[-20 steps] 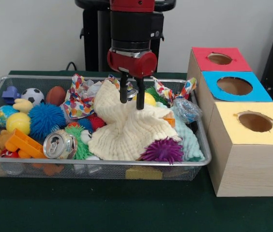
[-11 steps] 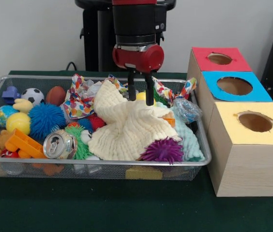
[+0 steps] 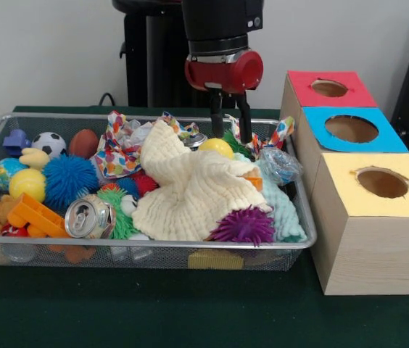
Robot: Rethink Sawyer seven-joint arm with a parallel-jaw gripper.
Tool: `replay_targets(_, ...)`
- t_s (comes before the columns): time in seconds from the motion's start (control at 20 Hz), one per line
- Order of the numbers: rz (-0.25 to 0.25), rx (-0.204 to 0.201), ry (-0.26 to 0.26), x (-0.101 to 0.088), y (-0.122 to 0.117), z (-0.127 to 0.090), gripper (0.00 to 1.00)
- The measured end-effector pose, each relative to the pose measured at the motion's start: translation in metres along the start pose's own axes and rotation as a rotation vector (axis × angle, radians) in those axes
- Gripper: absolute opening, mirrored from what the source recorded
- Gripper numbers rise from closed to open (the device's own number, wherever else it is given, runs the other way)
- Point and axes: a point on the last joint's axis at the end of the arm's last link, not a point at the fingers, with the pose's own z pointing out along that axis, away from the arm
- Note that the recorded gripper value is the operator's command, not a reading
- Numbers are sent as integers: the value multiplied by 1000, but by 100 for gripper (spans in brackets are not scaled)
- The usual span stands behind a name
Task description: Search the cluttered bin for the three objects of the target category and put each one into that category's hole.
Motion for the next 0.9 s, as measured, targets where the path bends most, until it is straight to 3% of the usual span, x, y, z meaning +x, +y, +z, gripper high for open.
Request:
replay_targets(0.4, -9, -10, 99, 14, -28, 33, 100)
replay_targets(0.6, -34, -5, 184, 40, -53, 64, 100)
replay_targets(0.9, -59, -34, 280, 76, -57, 88, 100)
